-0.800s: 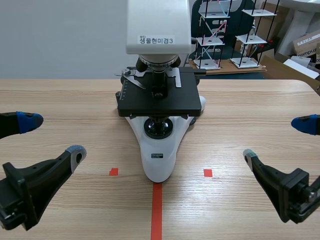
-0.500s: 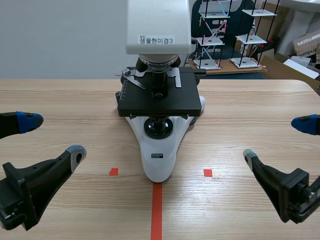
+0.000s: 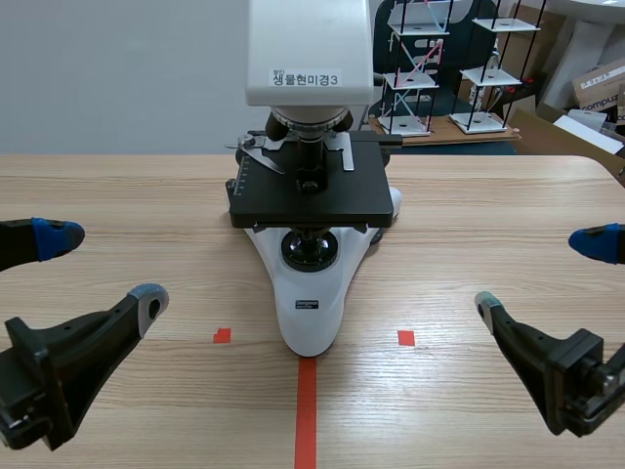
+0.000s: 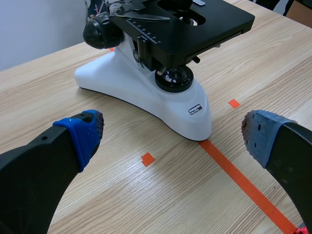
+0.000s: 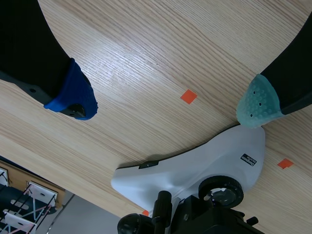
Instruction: Point at the diaphragm
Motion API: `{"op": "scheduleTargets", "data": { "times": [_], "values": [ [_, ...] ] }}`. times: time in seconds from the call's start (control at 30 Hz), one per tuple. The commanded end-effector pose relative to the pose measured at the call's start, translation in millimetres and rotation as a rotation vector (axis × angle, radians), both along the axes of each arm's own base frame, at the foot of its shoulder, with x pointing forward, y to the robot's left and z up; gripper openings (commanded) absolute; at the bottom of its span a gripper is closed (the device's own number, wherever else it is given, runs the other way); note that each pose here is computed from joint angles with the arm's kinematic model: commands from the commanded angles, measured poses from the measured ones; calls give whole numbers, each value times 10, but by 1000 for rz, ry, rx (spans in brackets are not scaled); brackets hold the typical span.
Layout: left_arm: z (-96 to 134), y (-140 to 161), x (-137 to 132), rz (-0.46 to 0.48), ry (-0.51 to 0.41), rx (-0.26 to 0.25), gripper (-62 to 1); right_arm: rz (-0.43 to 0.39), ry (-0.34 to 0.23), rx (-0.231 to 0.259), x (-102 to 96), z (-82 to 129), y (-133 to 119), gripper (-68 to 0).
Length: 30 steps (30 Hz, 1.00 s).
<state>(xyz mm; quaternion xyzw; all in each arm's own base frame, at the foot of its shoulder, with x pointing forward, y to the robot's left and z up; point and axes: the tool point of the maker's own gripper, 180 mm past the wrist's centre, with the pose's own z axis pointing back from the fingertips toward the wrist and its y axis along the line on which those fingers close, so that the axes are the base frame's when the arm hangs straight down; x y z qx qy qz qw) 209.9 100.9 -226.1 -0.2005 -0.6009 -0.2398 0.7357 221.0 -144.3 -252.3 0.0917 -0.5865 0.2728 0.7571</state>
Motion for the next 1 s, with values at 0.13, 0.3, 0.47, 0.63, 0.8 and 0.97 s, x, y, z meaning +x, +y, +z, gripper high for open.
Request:
{"op": "scheduleTargets", "data": {
  "times": [0.13, 0.3, 0.47, 0.63, 0.8, 0.97],
  "values": [
    [110, -28, 15, -3, -33, -26, -13, 9, -32, 8, 40, 94, 24, -45],
    [88, -15, 14, 11, -33, -41, -57, 9, -32, 8, 40, 93, 24, -45],
    [-59, -15, -35, 27, -17, -109, -384, 9, -32, 7, 40, 93, 24, -45],
    [-336, -69, -77, 13, 50, -111, -592, 9, -32, 7, 40, 93, 24, -45],
    [-605, -196, -87, -39, 82, -91, -580, 9, -32, 7, 40, 93, 24, -45],
    [-679, -207, 73, 16, 9, -165, -582, 9, -32, 7, 40, 93, 24, -45]
  ]
}}
